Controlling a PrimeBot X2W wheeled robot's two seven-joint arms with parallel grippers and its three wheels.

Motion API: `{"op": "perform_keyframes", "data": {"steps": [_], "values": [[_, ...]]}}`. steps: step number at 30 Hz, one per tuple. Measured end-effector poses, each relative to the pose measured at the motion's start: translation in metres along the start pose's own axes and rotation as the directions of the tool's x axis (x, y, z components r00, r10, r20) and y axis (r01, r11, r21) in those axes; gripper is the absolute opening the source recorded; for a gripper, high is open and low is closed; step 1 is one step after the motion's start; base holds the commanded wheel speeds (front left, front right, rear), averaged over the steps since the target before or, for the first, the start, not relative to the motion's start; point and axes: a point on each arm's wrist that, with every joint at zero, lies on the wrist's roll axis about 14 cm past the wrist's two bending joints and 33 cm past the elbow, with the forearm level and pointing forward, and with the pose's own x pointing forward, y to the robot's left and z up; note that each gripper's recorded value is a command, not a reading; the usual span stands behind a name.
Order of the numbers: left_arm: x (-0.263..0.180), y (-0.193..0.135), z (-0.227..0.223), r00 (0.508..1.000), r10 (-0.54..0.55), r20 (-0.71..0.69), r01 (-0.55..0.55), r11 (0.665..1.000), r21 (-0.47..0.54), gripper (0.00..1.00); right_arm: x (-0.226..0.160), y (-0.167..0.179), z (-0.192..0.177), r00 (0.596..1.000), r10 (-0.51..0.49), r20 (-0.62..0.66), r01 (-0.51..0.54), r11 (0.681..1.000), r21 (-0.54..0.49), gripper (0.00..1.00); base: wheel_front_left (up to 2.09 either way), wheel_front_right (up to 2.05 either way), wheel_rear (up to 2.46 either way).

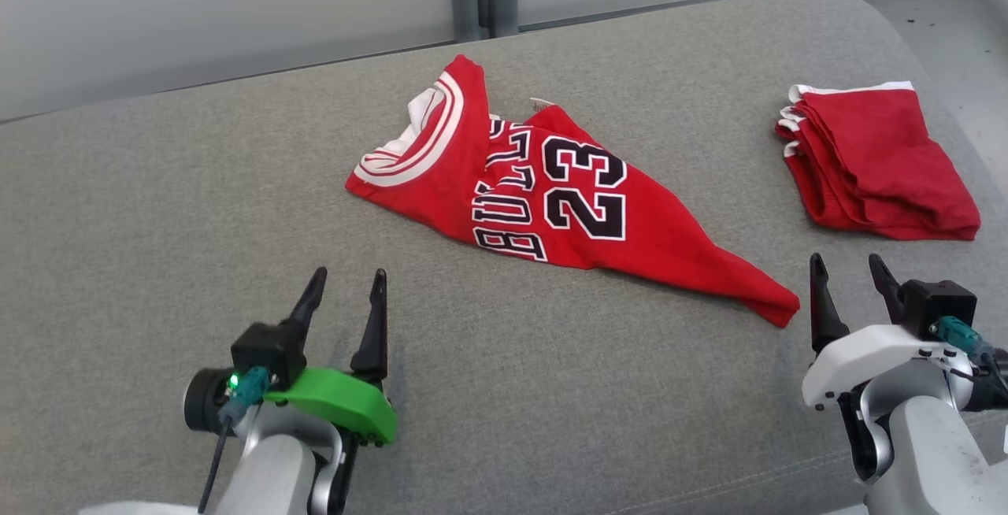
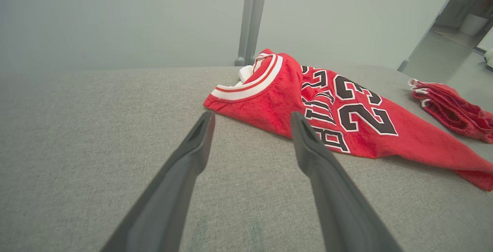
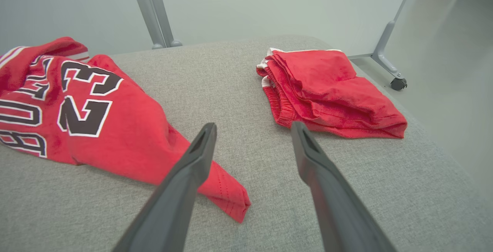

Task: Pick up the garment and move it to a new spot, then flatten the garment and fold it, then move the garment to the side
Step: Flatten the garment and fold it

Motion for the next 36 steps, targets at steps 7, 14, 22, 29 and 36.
{"op": "perform_keyframes", "data": {"steps": [7,14,22,29,36], "values": [[0.054,0.006,0.002,0.995,-0.071,-0.070,0.080,0.989,0.126,1.00,-0.003,0.005,0.035,0.993,0.020,0.118,-0.020,1.000,-0.003,1.00,0.00,0.00,0.00],[0.095,0.029,-0.025,0.973,-0.073,-0.220,0.121,0.970,0.213,1.00,-0.003,0.015,0.055,0.982,0.047,0.183,-0.053,0.998,0.028,1.00,0.00,0.00,0.00],[0.128,0.041,-0.060,0.937,-0.078,-0.339,0.160,0.962,0.221,1.00,-0.003,0.015,0.057,0.980,0.045,0.196,-0.057,0.997,0.056,1.00,0.00,0.00,0.00],[0.151,0.051,-0.079,0.913,-0.066,-0.401,0.169,0.959,0.226,1.00,0.000,0.015,0.045,0.987,0.042,0.158,-0.052,0.997,0.059,1.00,0.00,0.00,0.00],[0.160,0.045,-0.090,0.895,-0.088,-0.438,0.205,0.952,0.228,0.73,0.001,0.014,0.040,0.989,0.038,0.145,-0.046,0.997,0.055,1.00,0.00,0.00,0.00]]}}
